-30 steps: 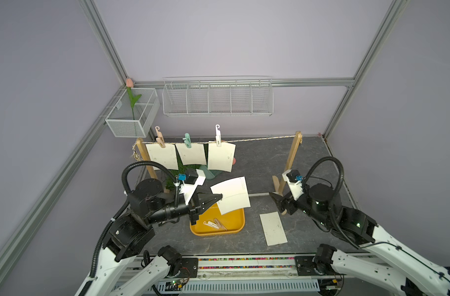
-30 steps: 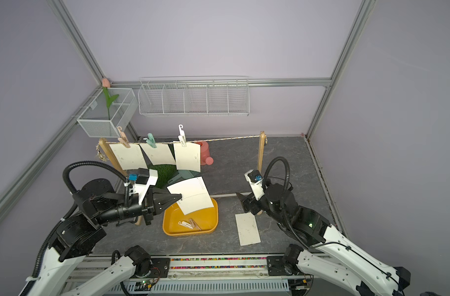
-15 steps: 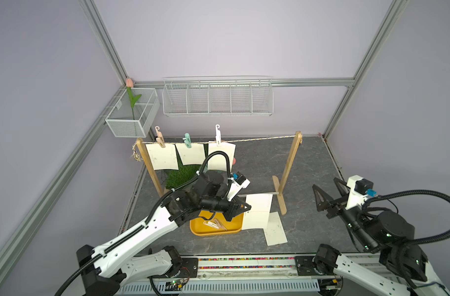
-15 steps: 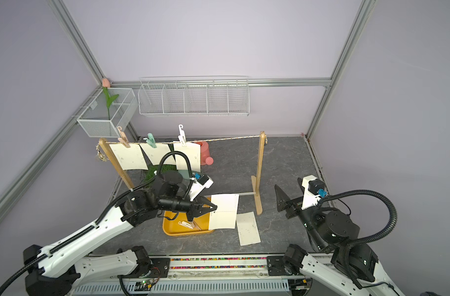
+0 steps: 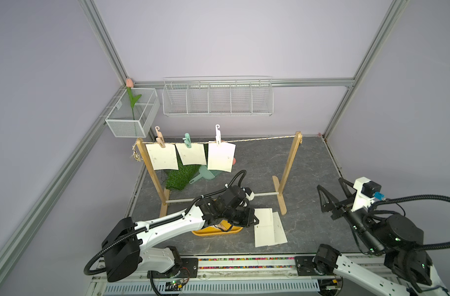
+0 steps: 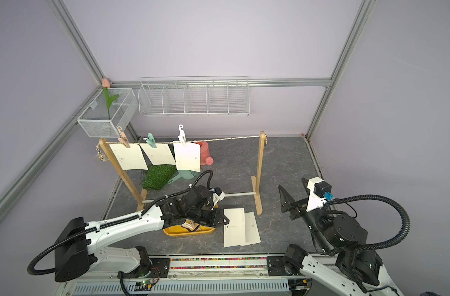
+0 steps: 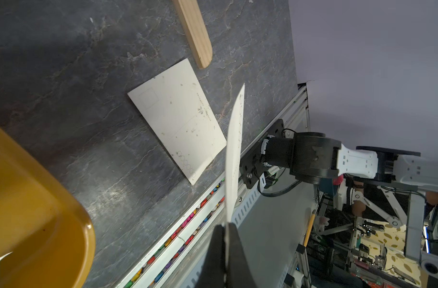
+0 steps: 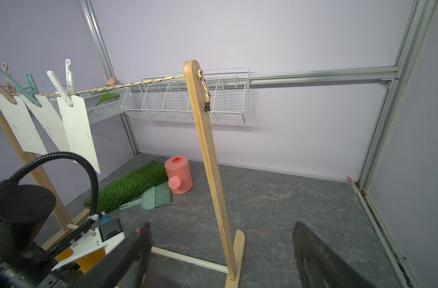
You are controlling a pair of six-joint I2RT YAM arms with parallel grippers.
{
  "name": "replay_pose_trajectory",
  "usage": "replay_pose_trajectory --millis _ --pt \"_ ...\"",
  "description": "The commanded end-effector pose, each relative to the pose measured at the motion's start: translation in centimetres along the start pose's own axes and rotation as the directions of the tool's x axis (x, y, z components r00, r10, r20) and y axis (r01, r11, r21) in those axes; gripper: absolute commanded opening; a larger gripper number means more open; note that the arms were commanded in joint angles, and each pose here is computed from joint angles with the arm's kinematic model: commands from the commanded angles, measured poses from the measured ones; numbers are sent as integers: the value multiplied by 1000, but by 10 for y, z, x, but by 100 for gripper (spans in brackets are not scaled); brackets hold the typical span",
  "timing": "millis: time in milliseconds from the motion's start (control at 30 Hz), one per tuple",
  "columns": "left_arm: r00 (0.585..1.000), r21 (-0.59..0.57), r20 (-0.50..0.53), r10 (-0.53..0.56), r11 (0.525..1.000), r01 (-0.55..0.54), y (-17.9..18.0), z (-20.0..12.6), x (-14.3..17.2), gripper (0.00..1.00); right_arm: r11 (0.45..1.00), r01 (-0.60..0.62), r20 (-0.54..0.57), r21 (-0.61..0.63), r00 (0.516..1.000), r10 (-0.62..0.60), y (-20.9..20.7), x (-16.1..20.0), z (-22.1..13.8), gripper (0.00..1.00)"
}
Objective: Remove the postcards from the strings
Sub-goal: Place the postcard on the postcard.
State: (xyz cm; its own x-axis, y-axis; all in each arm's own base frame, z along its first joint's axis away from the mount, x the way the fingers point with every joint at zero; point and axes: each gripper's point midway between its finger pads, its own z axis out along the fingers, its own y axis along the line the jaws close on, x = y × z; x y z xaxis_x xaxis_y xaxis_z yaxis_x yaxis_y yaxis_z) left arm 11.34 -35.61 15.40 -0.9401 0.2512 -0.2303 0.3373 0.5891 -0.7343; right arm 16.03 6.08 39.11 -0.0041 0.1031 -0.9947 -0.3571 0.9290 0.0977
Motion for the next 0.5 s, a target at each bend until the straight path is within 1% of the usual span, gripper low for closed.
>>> replay_pose_trajectory --millis 0,200,467 --pt "990 -2 46 -130 991 130 2 9 -11 0 1000 -13 50 -8 999 13 -5 -13 -11 89" --pt "983 -31 9 -184 982 184 9 33 -15 0 1000 -28 81 -14 996 29 -9 -16 -17 89" --pt "980 -80 -59 -191 979 186 20 60 -14 0 1000 -7 66 -5 998 7 -9 -13 -15 89"
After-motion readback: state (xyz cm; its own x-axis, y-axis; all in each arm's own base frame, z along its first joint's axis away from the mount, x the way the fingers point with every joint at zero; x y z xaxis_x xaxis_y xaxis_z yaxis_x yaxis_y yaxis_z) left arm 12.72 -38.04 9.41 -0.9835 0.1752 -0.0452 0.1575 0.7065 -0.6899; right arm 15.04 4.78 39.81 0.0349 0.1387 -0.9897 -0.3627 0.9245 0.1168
